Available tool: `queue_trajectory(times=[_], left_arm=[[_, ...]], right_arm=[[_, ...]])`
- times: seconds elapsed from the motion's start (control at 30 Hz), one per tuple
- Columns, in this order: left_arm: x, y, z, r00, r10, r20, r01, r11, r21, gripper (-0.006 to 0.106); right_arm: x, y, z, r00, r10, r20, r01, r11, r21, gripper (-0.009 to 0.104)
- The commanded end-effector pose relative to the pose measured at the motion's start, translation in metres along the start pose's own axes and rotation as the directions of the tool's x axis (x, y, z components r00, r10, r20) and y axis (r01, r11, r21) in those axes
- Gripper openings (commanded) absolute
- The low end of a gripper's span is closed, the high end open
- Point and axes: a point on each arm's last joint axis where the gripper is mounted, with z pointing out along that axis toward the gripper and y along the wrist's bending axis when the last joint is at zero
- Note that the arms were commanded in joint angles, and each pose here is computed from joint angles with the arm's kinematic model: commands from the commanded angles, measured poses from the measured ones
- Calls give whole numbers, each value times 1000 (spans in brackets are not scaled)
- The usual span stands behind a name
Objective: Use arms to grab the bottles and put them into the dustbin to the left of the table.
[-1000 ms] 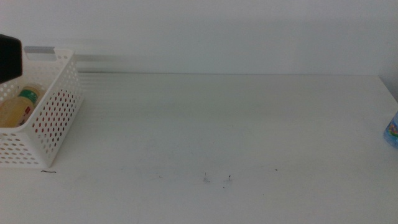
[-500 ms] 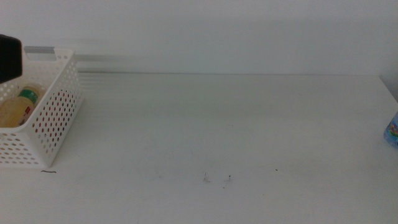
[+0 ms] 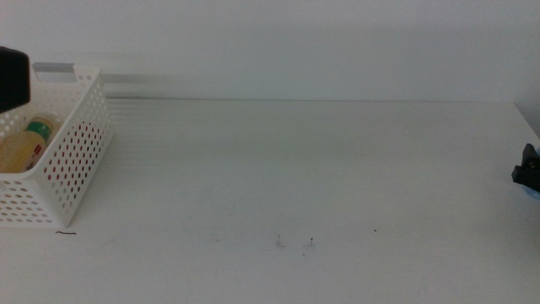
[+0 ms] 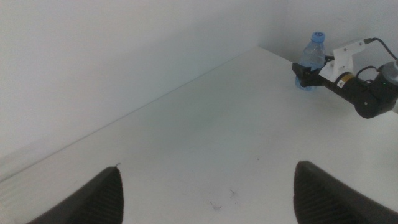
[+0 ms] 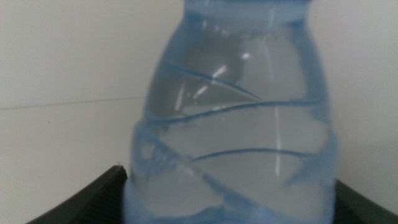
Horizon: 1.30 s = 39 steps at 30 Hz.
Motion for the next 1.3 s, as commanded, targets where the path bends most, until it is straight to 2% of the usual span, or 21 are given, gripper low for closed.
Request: queue_trajectory(times=[0.0,0.07,0.1,0.13,0.2,0.23,0.27,0.33,0.43,0.5,0.63,0.77,0.9,0.97,1.03,1.27], left_arm=[[-2,-1,-2,1000,-1,19,1,1000,1,94],[-2,-1,-2,1000,-1,19,1,1000,1,94],[-2,-1,-2,1000,-1,19,1,1000,1,94],[-2,-1,-2,1000,-1,19,1,1000,1,94],[-2,-1,-2,1000,-1,19,1,1000,1,94],[-2,-1,-2,1000,-1,19,1,1000,1,94],[-2,-1,-2,1000,-1,19,1,1000,1,94],[-2,-1,-2,1000,-1,19,1,1000,1,94],[-2,-1,-2,1000,-1,19,1,1000,1,94],[-2,-1,-2,1000,-1,19,1,1000,1,94],[-2,-1,-2,1000,-1,19,1,1000,1,94],[-2,-1,-2,1000,-1,19,1,1000,1,94],[-2,-1,-2,1000,-1,19,1,1000,1,94],[-2,-1,-2,1000,-1,19,1,1000,1,94],[-2,-1,-2,1000,-1,19,1,1000,1,94],[-2,0,-2,1000,0,19,0,1000,-1,94]], right_arm=[[1,0,7,1000,-8,16,8,1000,10,93],[2,0,13,1000,-3,-2,3,1000,17,90],[3,-1,14,1000,-6,-15,6,1000,23,84],[3,-1,15,1000,-11,-28,12,1000,27,73],[3,-2,16,999,-15,-33,16,999,39,38],[2,0,16,999,-24,-31,25,999,33,10],[0,2,15,999,-21,-26,22,999,28,0],[-9,16,12,1000,-11,-15,11,999,-32,0],[-34,56,5,1000,-23,1,23,984,-179,-3],[-59,91,-5,997,-35,72,54,957,-286,-3],[-104,176,-17,994,7,111,50,869,-493,-3],[-126,260,-29,995,-48,85,93,740,-666,-3],[-124,331,-47,987,-71,143,156,620,-769,-3],[-111,356,-49,986,-76,147,163,585,-794,-3],[-87,378,-47,990,-83,113,141,561,-816,-3],[-47,392,-50,986,-154,65,138,539,-831,-3]])
